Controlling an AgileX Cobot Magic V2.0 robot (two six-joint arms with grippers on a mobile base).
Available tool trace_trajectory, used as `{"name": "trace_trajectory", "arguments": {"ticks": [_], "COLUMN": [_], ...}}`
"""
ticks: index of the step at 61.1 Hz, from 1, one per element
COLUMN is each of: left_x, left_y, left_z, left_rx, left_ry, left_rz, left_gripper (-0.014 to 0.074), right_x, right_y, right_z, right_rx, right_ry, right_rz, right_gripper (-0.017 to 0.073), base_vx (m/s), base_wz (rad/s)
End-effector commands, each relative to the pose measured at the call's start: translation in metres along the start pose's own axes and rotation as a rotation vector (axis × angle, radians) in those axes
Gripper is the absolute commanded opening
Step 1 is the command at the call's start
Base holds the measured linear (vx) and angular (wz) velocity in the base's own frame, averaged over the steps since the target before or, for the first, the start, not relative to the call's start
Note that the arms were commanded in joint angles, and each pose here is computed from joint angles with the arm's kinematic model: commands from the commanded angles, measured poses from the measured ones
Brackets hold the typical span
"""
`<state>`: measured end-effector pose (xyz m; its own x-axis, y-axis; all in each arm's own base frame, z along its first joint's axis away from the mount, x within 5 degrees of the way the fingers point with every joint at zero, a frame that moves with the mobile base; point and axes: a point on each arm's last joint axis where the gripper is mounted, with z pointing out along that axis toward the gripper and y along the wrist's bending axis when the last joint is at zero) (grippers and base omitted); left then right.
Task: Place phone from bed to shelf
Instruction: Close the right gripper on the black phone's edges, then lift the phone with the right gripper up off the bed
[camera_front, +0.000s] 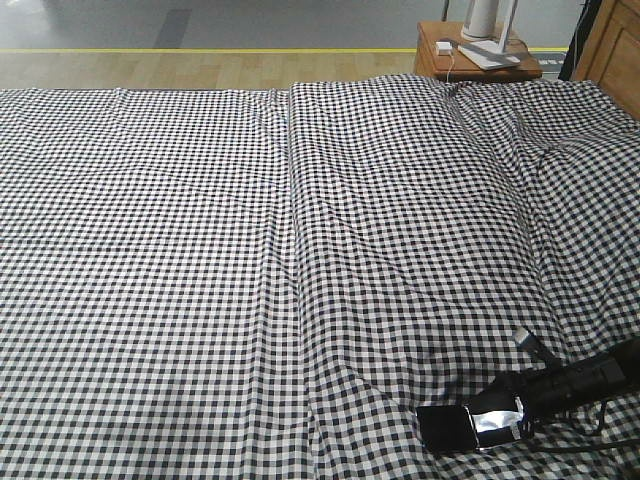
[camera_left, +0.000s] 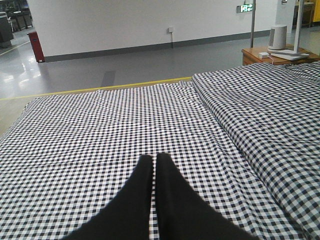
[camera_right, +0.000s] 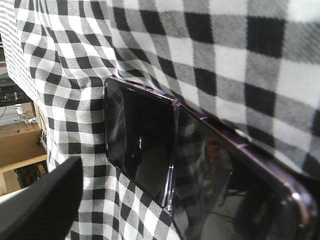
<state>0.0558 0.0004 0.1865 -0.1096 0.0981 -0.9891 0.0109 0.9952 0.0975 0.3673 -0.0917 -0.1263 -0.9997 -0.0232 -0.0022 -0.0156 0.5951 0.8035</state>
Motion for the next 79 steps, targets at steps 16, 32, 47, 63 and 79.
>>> {"name": "trace_trajectory", "arguments": {"ticks": [16,32,47,63,79], "left_x": [-0.015,-0.015,-0.015,-0.015,-0.015], "left_y": [0.001,0.001,0.001,0.001,0.001], "left_z": [-0.003,-0.003,-0.003,-0.003,-0.003], "left_rx": [-0.003,-0.003,-0.003,-0.003,-0.003], "left_ry": [-0.100,-0.100,-0.100,-0.100,-0.100], "left_rz": [-0.009,-0.009,-0.009,-0.009,-0.009], "left_gripper": [0.0001,0.0001,0.0001,0.0001,0.0001], "right_x": [-0.010,-0.013,-0.010,-0.010,-0.004], "right_y": [0.024,0.032,0.066,0.120,0.200], "right_z": [-0.023,-0.033,-0.054,-0.089,-0.142], "right_rx": [-0.108,-0.074,-0.084,-0.074,0.001], "right_ry": [-0.005,0.018,-0.024,-0.112,-0.217], "right_rz": [-0.047,-0.071,-0.149,-0.221,-0.350], "right_gripper": [0.0197,-0.0010,-0.0006,-0.0002,-0.0002], "base_vx": [0.00,0.00,0.00,0.00,0.00], "base_wz": [0.00,0.00,0.00,0.00,0.00]}}
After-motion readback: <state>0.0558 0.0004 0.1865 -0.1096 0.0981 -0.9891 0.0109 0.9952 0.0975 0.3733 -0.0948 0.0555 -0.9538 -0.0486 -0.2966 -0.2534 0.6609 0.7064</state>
